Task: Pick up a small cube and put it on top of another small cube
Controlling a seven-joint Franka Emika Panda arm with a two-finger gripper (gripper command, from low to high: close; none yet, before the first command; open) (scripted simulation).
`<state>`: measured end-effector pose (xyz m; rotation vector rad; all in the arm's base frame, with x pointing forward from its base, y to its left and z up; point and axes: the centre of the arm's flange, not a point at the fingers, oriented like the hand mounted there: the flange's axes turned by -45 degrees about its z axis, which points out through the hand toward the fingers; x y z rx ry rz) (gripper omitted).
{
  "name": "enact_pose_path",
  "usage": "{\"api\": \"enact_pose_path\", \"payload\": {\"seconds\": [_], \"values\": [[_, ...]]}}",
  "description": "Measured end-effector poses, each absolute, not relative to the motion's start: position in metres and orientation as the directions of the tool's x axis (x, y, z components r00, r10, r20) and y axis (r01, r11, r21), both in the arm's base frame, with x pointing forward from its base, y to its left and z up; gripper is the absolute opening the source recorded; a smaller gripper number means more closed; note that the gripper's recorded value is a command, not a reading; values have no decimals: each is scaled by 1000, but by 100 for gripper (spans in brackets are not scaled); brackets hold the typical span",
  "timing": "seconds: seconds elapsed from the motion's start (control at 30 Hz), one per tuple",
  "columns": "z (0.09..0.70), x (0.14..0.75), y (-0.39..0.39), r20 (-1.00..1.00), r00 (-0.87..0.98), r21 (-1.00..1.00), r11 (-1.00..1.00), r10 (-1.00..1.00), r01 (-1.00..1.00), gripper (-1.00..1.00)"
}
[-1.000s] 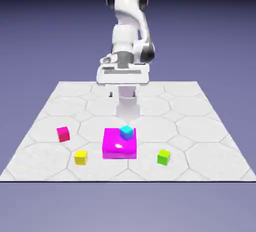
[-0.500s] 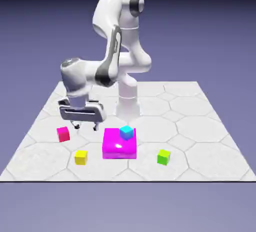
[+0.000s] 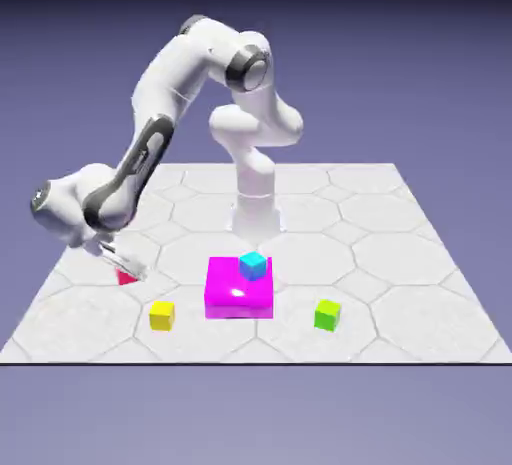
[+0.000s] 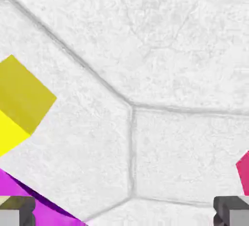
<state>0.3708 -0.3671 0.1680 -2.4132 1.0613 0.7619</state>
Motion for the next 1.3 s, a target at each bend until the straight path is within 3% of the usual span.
{"api": "enact_pose_path", "payload": {"seconds": [0.57, 0.87, 0.9, 1.13, 1.3], "values": [[122, 303, -456, -870, 233, -26, -432, -434, -901, 0], [79, 283, -429, -909, 172, -1, -412, -379, -911, 0], [71, 279, -421, -909, 171, 1, -412, -380, -911, -100], [112, 298, -462, -909, 171, -1, -410, -380, -912, -100], [104, 304, -429, -927, 154, -31, -339, -343, -940, -100]]}}
